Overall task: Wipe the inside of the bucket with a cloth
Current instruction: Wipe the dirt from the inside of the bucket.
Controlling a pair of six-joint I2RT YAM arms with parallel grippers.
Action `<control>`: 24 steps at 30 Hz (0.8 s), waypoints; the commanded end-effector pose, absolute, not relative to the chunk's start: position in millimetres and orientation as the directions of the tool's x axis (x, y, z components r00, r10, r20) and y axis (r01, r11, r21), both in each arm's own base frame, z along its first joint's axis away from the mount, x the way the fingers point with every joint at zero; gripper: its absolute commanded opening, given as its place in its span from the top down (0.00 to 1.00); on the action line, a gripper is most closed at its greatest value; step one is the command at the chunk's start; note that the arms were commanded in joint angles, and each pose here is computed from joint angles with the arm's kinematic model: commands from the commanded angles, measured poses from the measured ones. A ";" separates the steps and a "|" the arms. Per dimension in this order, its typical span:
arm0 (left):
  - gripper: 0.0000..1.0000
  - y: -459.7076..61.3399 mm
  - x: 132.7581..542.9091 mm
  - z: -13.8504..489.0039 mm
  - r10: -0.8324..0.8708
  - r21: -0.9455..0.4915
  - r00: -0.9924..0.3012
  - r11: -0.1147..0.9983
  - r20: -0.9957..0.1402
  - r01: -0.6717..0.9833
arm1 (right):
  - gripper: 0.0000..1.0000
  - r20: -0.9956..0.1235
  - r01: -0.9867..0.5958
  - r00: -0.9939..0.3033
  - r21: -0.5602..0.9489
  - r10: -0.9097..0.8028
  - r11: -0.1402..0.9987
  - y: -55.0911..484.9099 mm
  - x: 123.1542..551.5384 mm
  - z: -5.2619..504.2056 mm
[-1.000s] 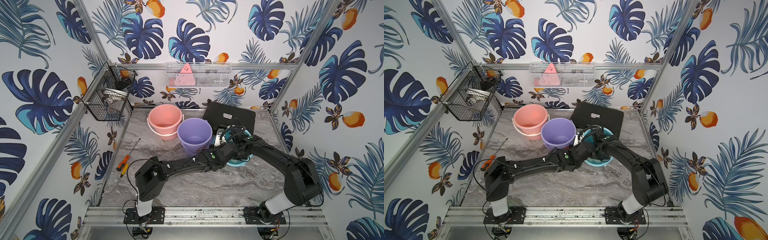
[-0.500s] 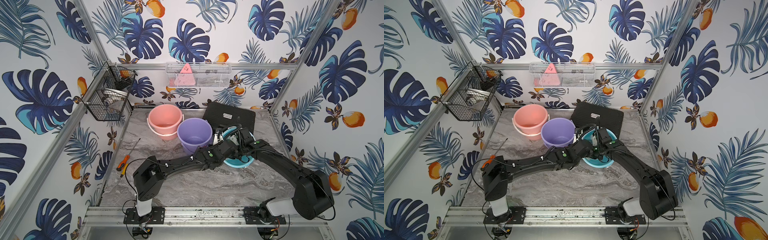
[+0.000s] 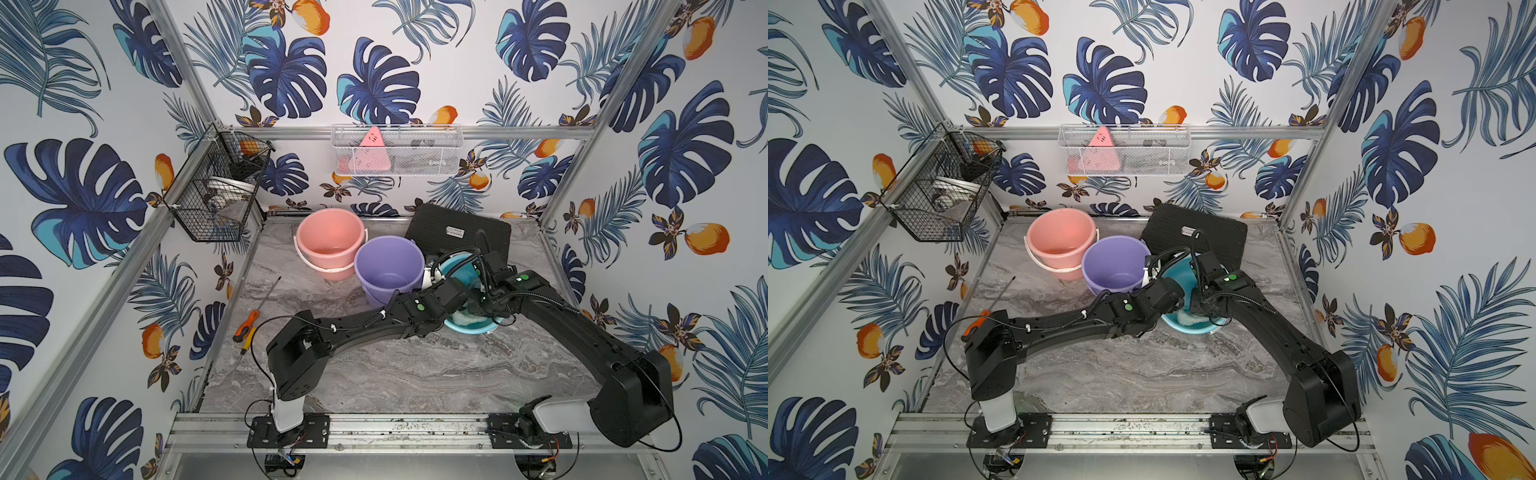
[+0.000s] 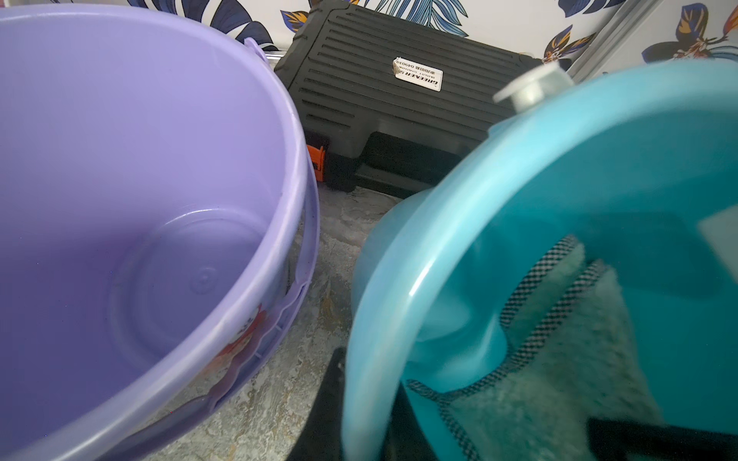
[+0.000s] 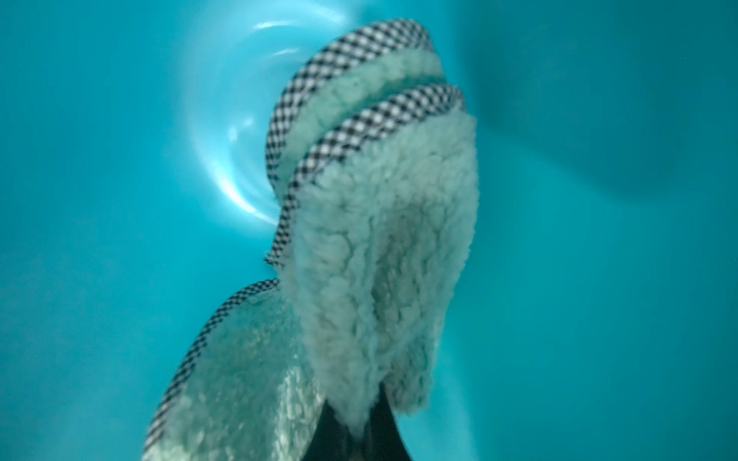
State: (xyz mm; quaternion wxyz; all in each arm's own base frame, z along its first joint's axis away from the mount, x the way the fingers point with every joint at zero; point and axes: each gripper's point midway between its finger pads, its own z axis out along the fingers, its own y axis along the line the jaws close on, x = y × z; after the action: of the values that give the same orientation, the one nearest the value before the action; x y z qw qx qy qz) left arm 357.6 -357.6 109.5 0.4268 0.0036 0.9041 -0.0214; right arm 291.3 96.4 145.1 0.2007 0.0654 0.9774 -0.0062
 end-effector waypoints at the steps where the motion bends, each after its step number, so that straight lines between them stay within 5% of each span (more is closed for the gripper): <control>1: 1.00 -343.0 353.0 102.7 0.068 0.064 -0.650 0.998 -0.756 0.029 | 1.00 -0.470 0.183 -0.877 -0.128 0.103 0.975 67.7 297.1 164.7; 9: 1.00 -346.7 353.7 102.9 0.082 0.078 -0.644 0.996 -0.760 0.034 | 1.00 -0.353 0.151 -0.931 -0.136 0.094 0.979 75.0 278.0 138.3; 16: 1.00 -351.4 355.6 101.6 0.074 0.069 -0.647 0.997 -0.759 0.033 | 1.00 -0.263 0.062 -0.959 0.159 0.102 0.985 135.4 248.0 134.0; 24: 1.00 -351.6 353.3 100.3 0.065 0.059 -0.650 0.998 -0.757 0.030 | 1.00 -0.262 0.001 -0.950 0.542 0.170 0.841 196.1 245.8 168.3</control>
State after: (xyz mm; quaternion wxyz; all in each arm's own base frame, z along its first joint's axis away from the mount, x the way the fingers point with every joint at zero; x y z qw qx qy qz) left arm 360.3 -360.7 113.0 0.4380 0.0116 0.8989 -0.0054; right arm 246.4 164.7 149.8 0.1564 0.0429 0.9703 0.1795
